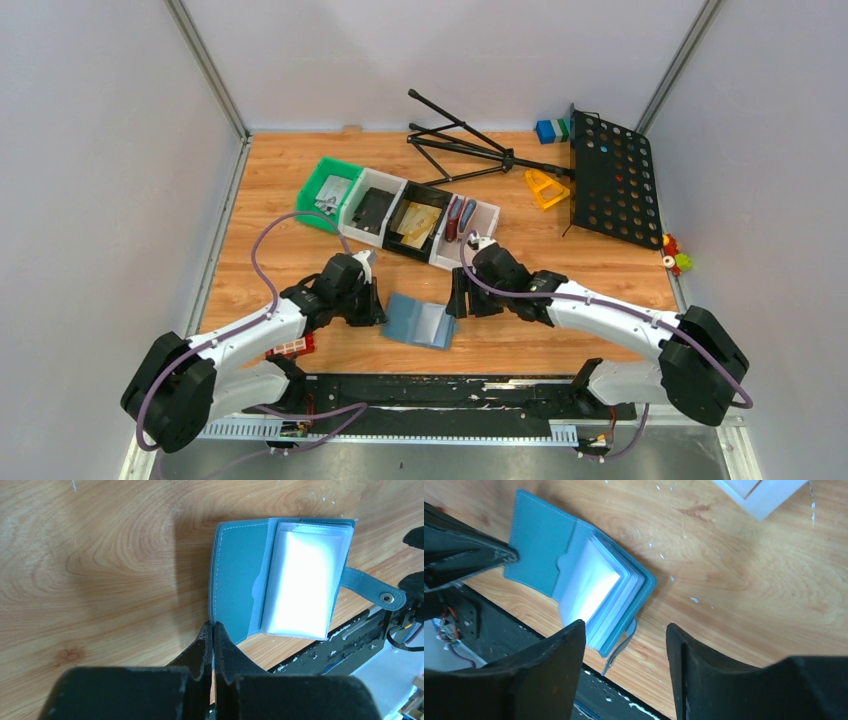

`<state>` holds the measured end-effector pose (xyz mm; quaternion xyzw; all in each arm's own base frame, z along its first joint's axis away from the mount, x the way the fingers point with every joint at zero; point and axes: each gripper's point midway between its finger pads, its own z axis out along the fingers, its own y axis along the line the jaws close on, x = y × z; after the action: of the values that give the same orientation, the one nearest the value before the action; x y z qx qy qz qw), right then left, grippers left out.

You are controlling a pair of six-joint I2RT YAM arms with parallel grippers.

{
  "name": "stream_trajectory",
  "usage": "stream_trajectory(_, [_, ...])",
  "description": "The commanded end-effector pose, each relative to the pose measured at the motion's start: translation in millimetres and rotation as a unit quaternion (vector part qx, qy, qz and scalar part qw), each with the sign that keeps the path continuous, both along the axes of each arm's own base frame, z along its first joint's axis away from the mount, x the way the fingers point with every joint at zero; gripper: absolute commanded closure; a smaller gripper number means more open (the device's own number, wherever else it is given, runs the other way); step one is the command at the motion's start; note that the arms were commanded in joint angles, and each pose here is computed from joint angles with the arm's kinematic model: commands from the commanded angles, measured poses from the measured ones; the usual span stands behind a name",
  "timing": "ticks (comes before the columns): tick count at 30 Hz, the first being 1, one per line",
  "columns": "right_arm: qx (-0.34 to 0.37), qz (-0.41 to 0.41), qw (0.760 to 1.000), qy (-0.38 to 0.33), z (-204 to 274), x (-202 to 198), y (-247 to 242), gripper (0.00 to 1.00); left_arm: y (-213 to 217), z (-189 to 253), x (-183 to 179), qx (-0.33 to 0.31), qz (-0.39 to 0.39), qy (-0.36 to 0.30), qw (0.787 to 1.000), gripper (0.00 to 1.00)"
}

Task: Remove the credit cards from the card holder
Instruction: Open the card holder.

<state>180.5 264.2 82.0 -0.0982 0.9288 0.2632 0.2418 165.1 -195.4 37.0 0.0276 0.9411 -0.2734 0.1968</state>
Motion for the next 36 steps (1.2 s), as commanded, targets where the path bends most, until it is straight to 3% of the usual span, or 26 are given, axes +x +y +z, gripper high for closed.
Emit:
stream_trajectory(1, [0.000, 0.002, 1.000, 0.007, -4.7, -2.0, 0.2, 0.34, 5.8, -4.9, 0.1, 0.017, -0.004, -0.006, 1.000, 1.00])
stream_trajectory(6, [0.046, 0.030, 0.998, -0.025, 5.7, -8.8, 3.0, 0.13, 6.3, -7.5, -1.8, 0.009, -0.001, -0.009, 1.000, 1.00])
stream_trajectory(9, [0.071, 0.025, 0.995, -0.058, 12.6, -5.3, 2.0, 0.06, 3.7, -6.0, -2.3, -0.008, 0.004, -0.015, 1.000, 1.00])
stream_trajectory(14, [0.078, 0.010, 0.995, -0.065, 13.6, -1.1, 2.0, 0.05, 1.6, -2.1, -2.3, -0.026, 0.013, -0.023, 0.999, 1.00])
stream_trajectory(21, [0.048, 0.002, 0.999, 0.010, -19.2, -23.9, -9.8, 0.03, 4.7, -6.7, -6.4, -0.027, 0.018, -0.020, 0.999, 1.00])
stream_trajectory(26, [0.086, 0.020, 0.996, 0.030, -24.2, -42.6, -7.7, 0.00, 5.9, -9.8, -7.0, -0.028, 0.025, -0.018, 0.999, 1.00])
stream_trajectory(36, [0.091, 0.040, 0.995, 0.011, -21.9, -39.8, 9.2, 0.05, 4.2, -8.5, -4.4, -0.029, 0.027, -0.019, 0.999, 1.00])
